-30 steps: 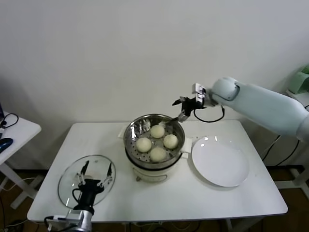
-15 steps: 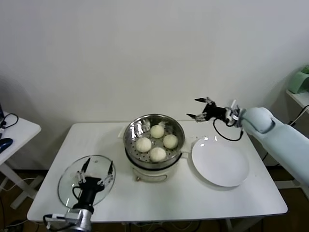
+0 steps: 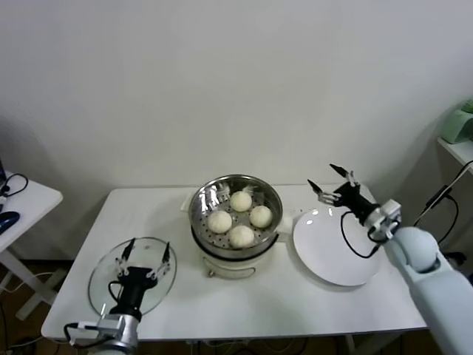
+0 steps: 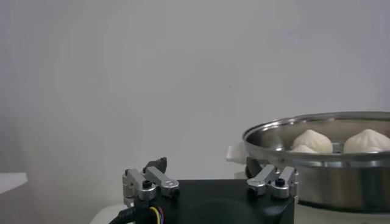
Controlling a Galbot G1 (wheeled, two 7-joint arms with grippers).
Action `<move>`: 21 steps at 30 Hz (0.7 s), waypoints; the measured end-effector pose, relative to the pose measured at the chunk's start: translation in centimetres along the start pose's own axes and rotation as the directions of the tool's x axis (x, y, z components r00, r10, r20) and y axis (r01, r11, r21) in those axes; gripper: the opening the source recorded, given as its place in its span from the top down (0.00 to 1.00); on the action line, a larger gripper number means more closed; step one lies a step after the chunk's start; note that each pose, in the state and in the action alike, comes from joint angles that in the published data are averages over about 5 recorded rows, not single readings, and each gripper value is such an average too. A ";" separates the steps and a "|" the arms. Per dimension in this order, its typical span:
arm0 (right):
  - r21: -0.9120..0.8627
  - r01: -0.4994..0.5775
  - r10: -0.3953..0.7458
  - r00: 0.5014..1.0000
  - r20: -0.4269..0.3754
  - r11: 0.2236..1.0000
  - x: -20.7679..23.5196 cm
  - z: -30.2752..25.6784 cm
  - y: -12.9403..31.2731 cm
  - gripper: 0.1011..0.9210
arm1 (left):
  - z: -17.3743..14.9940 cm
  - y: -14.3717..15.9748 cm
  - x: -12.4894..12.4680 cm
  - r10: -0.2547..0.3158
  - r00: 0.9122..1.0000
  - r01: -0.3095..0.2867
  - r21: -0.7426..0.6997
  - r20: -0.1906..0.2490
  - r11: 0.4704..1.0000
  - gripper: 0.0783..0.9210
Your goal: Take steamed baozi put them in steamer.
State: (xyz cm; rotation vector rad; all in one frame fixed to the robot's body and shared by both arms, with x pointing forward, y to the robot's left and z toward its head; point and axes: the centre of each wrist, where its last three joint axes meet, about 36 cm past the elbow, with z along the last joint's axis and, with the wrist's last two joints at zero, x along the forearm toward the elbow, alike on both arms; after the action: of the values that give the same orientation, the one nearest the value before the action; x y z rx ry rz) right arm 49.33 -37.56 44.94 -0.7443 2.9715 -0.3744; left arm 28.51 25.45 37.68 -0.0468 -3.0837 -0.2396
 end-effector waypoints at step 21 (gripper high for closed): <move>-0.255 -0.290 0.293 0.956 -0.027 0.922 13.5 6.6 11.7 0.12 | 1.1 1.1 0.5 -0.011 1.000 0.012 0.029 -0.003 1.000 0.12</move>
State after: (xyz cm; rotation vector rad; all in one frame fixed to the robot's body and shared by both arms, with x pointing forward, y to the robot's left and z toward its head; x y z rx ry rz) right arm 32.79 -35.39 35.71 -0.3020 3.0870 0.0335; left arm 27.96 26.68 36.81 -0.0277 -3.0851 -0.1956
